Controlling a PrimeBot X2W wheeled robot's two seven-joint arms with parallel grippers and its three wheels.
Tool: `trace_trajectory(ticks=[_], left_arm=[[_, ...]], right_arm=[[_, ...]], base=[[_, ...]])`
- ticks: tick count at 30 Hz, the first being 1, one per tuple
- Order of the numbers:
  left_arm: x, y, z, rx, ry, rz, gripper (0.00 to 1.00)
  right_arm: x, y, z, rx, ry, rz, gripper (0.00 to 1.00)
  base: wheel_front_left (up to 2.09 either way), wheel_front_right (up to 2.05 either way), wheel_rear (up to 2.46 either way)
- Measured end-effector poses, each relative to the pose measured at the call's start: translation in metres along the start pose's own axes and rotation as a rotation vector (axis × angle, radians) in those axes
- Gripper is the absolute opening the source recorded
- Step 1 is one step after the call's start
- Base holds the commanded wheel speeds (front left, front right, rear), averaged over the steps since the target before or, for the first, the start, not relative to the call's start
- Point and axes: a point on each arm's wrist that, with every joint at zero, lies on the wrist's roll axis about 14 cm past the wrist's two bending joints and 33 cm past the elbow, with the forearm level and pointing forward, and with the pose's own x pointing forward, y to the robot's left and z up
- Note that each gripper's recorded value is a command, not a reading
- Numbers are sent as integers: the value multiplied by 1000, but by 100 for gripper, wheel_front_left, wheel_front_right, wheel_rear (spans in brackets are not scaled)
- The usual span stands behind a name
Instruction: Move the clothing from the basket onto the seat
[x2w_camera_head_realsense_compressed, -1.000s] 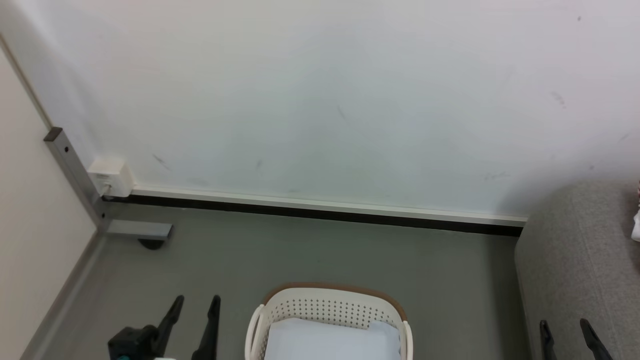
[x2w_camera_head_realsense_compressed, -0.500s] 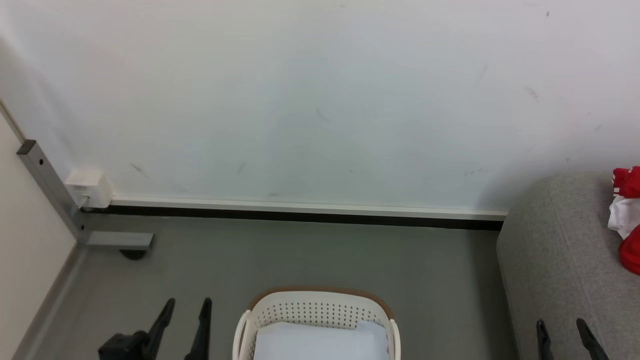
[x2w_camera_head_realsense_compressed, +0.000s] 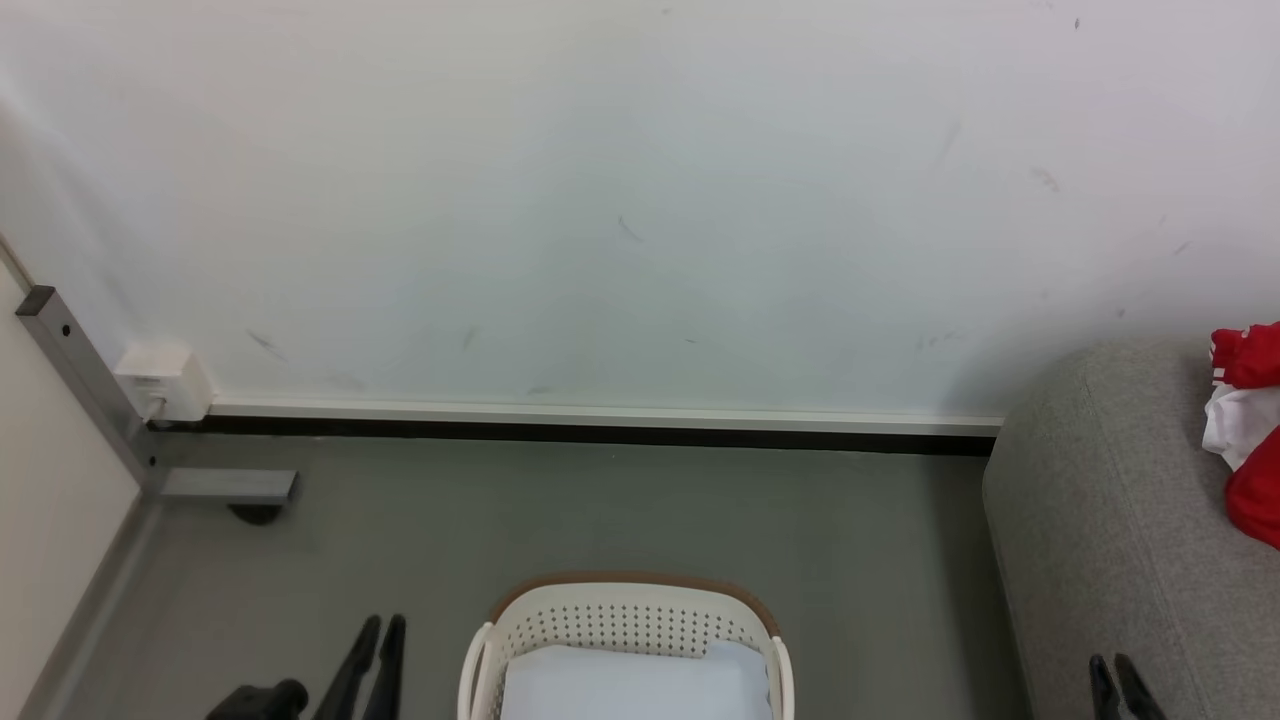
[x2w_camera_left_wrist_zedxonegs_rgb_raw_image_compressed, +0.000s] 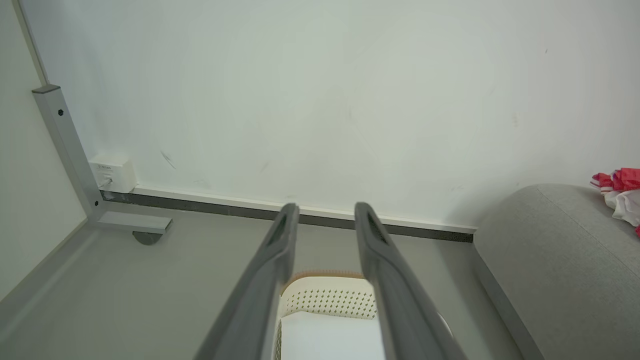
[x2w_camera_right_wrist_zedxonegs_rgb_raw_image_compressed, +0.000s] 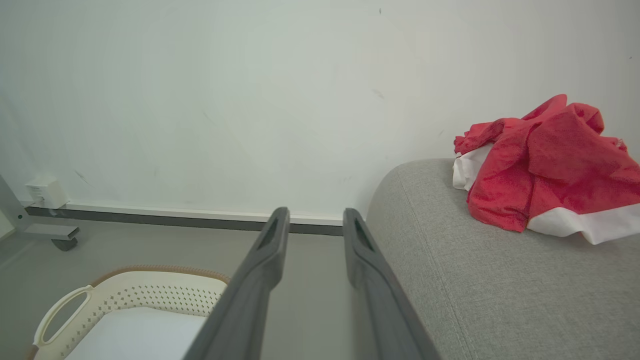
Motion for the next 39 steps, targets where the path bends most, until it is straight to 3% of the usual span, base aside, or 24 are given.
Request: trace_trajectory(ticks=[4,13,39], left_arm=[[-7,0,-18,-27,55,14,0],[-6,9,-19,-180,73,68,0],[4,20,-12,-589,58,147,0]], right_arm=[[-3,2,-13,21,46,-6,0],[-2,-4,-17,195,68,-54,0],[16,-11,-5,615,46,-109,0]], base=[[0,0,0],[0,0,0],[0,0,0]])
